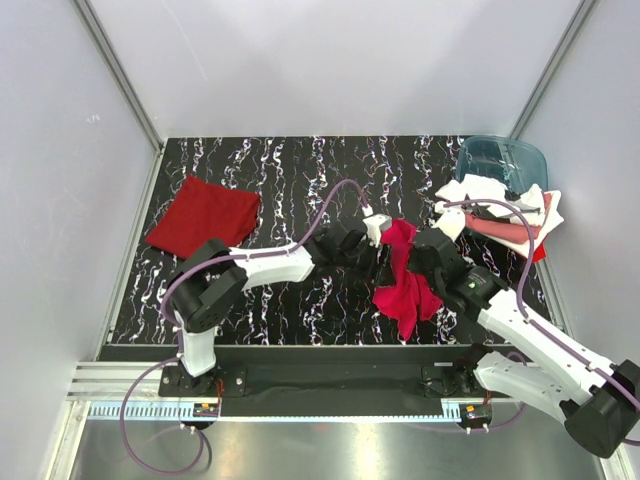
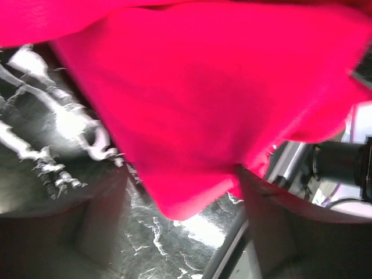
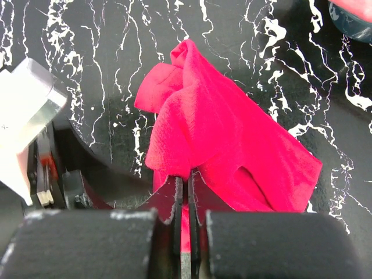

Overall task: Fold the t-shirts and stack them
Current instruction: Flatten the tshirt out

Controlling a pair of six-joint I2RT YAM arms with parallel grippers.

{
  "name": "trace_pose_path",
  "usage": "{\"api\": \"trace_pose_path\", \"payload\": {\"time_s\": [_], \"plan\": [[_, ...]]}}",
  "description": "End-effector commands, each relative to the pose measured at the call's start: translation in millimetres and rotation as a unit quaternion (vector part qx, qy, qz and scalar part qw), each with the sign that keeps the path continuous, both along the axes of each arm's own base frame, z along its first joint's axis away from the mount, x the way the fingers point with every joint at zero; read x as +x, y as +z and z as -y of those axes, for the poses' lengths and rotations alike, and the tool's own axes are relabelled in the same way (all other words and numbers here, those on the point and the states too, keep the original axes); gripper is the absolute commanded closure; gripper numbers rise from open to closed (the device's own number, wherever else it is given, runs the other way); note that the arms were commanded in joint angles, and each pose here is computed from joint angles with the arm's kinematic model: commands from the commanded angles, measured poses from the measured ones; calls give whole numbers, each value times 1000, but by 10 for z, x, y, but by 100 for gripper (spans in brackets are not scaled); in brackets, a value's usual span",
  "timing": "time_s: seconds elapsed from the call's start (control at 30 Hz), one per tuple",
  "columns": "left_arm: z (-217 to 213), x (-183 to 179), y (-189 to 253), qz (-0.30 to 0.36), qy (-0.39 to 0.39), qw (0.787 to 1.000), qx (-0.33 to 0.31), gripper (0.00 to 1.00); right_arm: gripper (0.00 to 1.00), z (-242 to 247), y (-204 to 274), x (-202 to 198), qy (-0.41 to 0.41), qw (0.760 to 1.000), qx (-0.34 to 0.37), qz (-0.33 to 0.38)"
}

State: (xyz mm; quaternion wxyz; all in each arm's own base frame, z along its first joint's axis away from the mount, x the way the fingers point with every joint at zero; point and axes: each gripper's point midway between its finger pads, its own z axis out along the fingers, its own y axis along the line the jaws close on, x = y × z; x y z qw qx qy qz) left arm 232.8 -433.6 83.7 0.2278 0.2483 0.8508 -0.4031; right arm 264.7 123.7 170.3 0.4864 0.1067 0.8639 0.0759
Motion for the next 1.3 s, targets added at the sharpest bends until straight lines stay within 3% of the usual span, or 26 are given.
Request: {"api": "trace_pose_path", "payload": {"time_s": [0.0, 0.03, 0.07, 0.1, 0.13, 0.23, 0.3, 0.37, 0.47, 0.6, 0.67, 0.7, 0.77, 1.03, 1.13, 1.17, 1.27], "plan": [[236, 40, 411, 35, -20, 997, -65, 46, 100, 53, 198, 59, -25, 999, 29, 39], [239, 31, 414, 32, -20, 997, -66, 57, 99, 72, 204, 53, -28, 998, 30, 41], [235, 22, 400, 29, -22, 997, -64, 83, 97, 86, 211, 53, -30, 998, 31, 43], [230, 24, 411, 27, -21, 997, -63, 97, 95, 89, 214, 45, -30, 998, 31, 44], [226, 47, 431, 29, -18, 998, -61, 100, 91, 98, 225, 42, -31, 998, 32, 46], [122, 117, 451, 38, 3, 998, -45, 100, 69, 115, 230, 34, -34, 998, 34, 49], [-2, 167, 490, 42, 24, 998, -29, 100, 68, 119, 229, 37, -34, 998, 34, 50], [-201, 277, 502, 51, 60, 997, 2, 100, 75, 130, 211, 45, -40, 998, 32, 48], [-485, 408, 583, 68, 105, 992, 33, 100, 100, 143, 195, 52, -44, 998, 29, 44], [-866, 618, 718, 107, 159, 978, 85, 100, 100, 104, 147, 65, -38, 998, 29, 36], [-1049, 677, 755, 117, 183, 970, 112, 100, 83, 82, 129, 73, -33, 999, 27, 33], [-1151, 728, 783, 121, 197, 966, 119, 100, 57, 63, 105, 85, -30, 999, 26, 30], [-1233, 771, 797, 119, 207, 964, 121, 100, 39, 33, 74, 97, -24, 999, 23, 24], [-1770, 1086, 613, 70, 278, 948, 138, 100, 32, -231, -280, 196, 11, 999, 25, -33], [-1767, 1110, 521, 48, 275, 952, 128, 100, 35, -335, -514, 254, 23, 996, 40, -71], [-1763, 1118, 502, 47, 274, 952, 130, 100, 43, -325, -634, 254, 24, 995, 48, -89], [-1777, 1154, 444, 44, 278, 949, 141, 100, 44, -315, -942, 355, 35, 982, 125, -138]]}}
